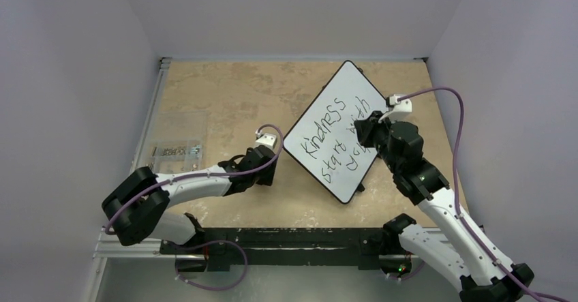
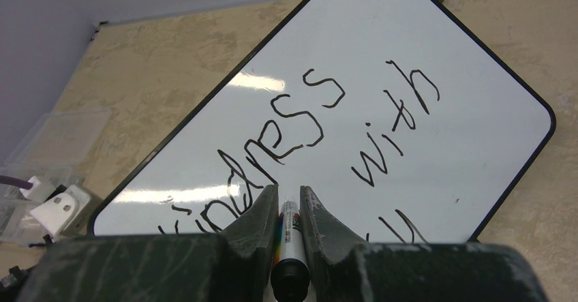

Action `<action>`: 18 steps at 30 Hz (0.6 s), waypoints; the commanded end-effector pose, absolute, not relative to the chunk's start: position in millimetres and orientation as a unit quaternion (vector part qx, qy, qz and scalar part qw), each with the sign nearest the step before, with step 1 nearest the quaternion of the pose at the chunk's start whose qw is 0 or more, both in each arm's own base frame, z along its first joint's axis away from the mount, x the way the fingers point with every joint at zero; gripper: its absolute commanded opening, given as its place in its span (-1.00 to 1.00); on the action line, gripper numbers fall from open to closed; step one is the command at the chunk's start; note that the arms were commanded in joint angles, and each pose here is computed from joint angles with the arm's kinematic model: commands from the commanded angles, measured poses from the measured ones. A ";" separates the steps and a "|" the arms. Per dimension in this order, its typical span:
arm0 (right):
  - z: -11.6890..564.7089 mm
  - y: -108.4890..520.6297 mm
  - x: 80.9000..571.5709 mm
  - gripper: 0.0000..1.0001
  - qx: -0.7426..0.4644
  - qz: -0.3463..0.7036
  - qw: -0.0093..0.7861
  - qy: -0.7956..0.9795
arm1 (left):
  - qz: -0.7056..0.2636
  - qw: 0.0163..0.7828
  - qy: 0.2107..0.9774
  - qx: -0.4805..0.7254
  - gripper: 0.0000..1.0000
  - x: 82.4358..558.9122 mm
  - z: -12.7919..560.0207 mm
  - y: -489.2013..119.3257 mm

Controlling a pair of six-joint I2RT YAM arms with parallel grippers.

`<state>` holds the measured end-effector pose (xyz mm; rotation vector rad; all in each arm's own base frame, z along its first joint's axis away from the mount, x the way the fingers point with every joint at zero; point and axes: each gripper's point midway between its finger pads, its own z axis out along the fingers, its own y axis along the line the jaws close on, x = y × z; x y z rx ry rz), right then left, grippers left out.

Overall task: Write a sentence on the whiteboard
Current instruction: Pick up the pen cap from the center of the board.

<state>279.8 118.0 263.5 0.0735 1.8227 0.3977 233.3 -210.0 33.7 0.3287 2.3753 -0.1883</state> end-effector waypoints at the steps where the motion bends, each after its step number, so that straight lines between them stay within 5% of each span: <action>1: 274.0 115.3 278.9 -1.00 0.038 0.176 0.609 0.772 | -0.088 0.376 0.915 0.119 0.00 244.4 44.0 -224.3; 18: 274.3 115.3 279.9 -1.00 0.038 0.175 0.609 0.772 | -0.084 0.362 0.915 0.154 -0.27 254.9 33.0 -242.9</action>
